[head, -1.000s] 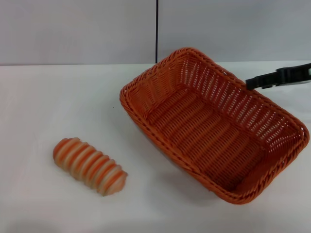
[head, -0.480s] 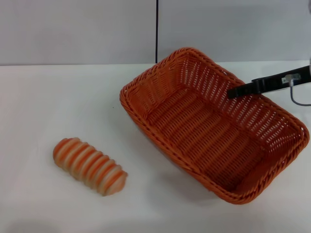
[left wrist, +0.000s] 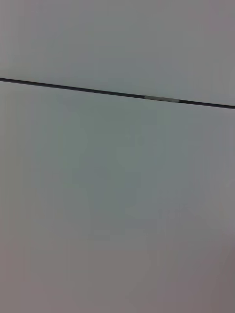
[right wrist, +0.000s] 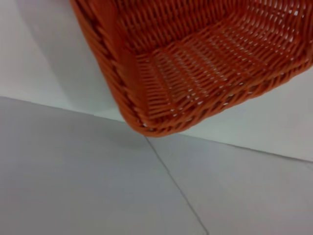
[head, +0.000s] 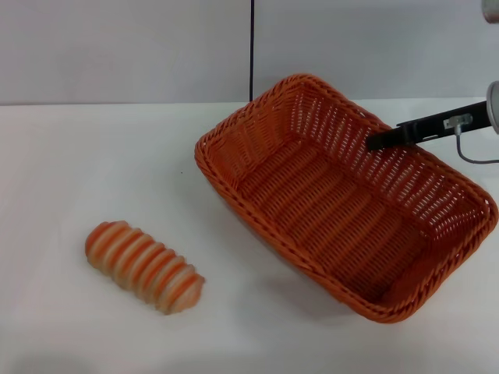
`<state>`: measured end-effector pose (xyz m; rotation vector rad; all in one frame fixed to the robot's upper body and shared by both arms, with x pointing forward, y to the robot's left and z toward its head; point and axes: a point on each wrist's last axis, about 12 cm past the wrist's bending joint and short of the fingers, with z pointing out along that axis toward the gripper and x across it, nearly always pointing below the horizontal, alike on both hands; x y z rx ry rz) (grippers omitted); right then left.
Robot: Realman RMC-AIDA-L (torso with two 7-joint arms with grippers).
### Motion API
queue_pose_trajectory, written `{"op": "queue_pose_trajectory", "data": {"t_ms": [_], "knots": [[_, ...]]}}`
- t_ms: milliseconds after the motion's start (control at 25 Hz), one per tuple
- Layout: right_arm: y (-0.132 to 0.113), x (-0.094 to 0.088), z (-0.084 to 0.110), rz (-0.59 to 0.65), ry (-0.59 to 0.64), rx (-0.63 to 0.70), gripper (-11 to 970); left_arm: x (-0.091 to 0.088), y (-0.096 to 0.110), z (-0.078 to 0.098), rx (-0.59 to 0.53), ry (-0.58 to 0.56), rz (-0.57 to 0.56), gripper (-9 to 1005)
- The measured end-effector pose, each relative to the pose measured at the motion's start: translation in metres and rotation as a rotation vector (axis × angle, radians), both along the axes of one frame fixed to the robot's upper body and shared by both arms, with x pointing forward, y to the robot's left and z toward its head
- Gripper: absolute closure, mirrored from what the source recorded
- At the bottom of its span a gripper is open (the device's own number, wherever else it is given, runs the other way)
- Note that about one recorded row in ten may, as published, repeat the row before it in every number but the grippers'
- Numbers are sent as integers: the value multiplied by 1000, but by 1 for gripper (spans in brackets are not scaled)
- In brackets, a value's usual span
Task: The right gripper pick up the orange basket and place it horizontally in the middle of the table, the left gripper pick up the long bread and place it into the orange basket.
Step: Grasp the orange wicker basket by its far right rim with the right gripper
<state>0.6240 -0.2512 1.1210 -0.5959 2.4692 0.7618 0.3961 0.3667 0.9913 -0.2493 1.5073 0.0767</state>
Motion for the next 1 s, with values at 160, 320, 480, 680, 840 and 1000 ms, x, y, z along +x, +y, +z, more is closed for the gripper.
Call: {"op": "queue_pose_trajectory", "data": {"t_ms": [160, 320, 480, 680, 840, 1000], "knots": [[4, -1, -1, 17, -14, 10, 653, 2, -1, 0, -2, -3, -3, 217], [8, -1, -2, 40, -36, 13, 738, 4, -3, 0, -6, -5, -9, 219], [11, -3, 1, 100, -65, 27, 801, 4, -4, 0, -10, -6, -11, 221], [21, -7, 14, 282, -112, 13, 799, 5, -5, 0, -13, -6, -13, 224], [25, -6, 25, 398, -158, -58, 798, 4, -5, 0, -12, -7, -16, 226], [20, 0, 38, 459, -221, -241, 796, 0, -4, 0, -12, -5, -13, 228]]}}
